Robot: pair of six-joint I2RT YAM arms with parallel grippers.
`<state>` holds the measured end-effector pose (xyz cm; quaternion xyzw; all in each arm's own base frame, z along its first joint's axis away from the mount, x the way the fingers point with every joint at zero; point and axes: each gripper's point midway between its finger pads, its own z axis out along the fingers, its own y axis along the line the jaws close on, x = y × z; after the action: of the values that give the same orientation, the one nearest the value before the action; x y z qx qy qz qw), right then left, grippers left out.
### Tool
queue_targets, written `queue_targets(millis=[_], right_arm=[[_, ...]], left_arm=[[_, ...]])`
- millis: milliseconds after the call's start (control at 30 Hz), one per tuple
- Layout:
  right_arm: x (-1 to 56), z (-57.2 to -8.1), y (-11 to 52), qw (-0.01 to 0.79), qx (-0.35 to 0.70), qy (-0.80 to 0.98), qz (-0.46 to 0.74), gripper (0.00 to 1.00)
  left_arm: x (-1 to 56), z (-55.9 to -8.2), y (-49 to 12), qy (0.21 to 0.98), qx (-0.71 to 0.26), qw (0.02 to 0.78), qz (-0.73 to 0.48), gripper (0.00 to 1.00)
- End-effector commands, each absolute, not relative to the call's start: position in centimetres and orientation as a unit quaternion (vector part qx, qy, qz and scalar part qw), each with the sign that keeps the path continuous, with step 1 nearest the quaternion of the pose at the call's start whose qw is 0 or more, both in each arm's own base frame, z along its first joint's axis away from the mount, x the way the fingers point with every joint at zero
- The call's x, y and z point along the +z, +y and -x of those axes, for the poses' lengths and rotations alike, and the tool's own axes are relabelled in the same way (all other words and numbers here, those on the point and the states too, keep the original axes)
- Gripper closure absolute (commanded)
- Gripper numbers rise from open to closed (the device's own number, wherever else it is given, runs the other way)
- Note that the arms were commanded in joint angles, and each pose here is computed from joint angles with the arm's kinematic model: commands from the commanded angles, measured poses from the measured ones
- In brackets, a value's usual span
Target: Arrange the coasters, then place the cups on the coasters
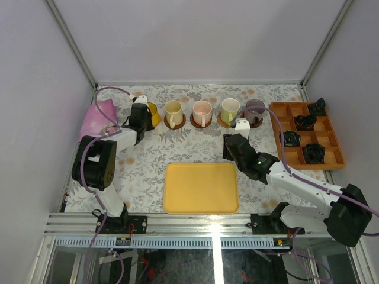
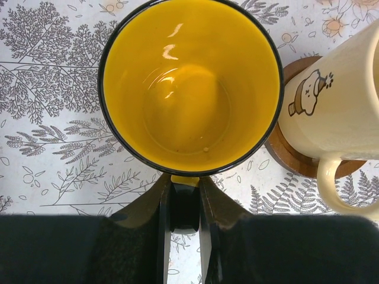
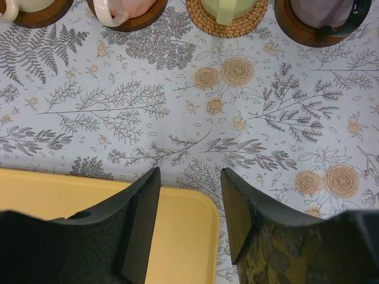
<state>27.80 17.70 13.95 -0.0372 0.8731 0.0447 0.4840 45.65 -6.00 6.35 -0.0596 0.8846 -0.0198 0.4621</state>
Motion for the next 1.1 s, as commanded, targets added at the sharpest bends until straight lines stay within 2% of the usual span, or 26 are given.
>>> queue_targets(millis=[0,800,900,1067], right_arm=[[15.0,-28.7,18.7,0.498,0.069,0.864,0.024,0.48],[14.6,-28.6,19.1,0.491,0.076,0.867,0.028,0.49],[14.6,-28.6,19.2,0.491,0.078,0.867,0.029,0.49],[14.5,-28.6,19.2,0.489,0.078,0.868,0.029,0.49]], left_arm=[[11.5,-49.3,-6.0,0.83,-0.04,0.551,0.082,1.0],[10.2,-48.9,-5.8,0.837,-0.033,0.539,0.086,0.99],[10.0,-48.8,-5.7,0.84,-0.031,0.535,0.09,0.95],[9.6,-48.8,-5.6,0.846,-0.027,0.525,0.094,0.81]])
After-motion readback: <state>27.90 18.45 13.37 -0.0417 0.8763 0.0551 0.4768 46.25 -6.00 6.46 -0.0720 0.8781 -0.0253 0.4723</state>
